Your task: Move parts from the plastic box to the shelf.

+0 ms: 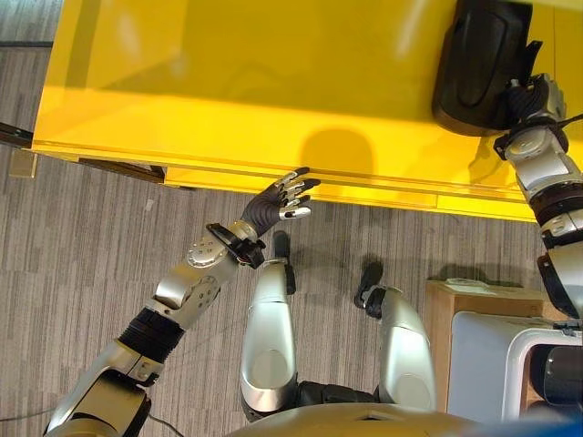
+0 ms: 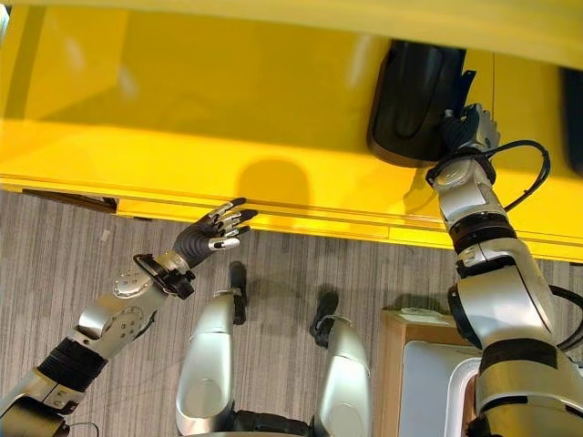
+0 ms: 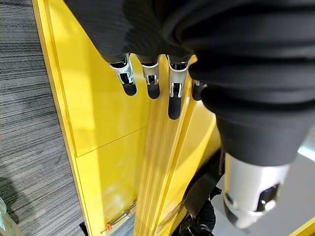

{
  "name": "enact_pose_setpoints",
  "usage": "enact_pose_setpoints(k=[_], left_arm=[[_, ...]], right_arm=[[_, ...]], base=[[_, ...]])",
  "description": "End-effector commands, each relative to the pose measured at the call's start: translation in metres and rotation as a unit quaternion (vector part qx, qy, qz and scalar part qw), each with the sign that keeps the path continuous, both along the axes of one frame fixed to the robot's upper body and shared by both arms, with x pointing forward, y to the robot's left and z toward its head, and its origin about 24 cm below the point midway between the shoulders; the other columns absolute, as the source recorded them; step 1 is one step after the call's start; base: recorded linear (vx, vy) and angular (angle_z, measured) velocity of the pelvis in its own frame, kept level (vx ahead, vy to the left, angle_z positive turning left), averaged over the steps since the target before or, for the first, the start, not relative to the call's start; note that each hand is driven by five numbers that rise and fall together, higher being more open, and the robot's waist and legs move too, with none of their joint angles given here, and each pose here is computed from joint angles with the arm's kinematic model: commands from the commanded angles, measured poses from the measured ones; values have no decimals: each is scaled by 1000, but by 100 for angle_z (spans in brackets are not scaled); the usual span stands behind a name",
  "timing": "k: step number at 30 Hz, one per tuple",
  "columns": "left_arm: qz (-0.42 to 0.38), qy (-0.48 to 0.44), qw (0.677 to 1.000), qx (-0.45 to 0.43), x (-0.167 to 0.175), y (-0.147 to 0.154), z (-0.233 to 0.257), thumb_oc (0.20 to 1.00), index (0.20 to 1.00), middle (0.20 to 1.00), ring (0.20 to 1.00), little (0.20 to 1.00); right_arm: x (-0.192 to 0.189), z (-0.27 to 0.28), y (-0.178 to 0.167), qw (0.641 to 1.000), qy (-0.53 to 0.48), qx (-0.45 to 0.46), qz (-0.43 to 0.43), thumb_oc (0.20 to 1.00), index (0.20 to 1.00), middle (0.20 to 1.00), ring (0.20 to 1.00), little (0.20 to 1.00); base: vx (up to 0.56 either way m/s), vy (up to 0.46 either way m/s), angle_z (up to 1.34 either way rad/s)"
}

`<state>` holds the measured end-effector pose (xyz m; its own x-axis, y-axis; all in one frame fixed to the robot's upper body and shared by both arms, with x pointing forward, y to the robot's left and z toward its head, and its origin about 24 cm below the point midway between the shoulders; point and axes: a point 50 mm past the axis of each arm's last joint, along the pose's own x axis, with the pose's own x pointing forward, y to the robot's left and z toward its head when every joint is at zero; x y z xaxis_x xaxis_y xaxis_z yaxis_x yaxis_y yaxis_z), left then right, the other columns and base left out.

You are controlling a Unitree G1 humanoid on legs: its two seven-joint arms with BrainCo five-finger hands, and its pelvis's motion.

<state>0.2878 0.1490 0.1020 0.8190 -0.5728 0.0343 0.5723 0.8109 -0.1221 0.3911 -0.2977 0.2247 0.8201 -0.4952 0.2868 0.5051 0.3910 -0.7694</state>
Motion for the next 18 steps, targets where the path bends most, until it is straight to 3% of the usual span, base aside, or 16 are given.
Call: enact_pose_setpoints(k=[1,18], left_arm=[[-29,-56,998,-28,-6,-5,20,1000,1000,1000,1000,1000],[-38,-60,997,-27,-4,-2,24,1000,1000,1000,1000,1000]], right_arm=[[-10,30,-20,996,-23,-77,-33,200,200,200,200,200],[-15,42,-27,989,-31,-134,-61,200,200,200,200,200]], base=[[0,0,0],[0,2,0]])
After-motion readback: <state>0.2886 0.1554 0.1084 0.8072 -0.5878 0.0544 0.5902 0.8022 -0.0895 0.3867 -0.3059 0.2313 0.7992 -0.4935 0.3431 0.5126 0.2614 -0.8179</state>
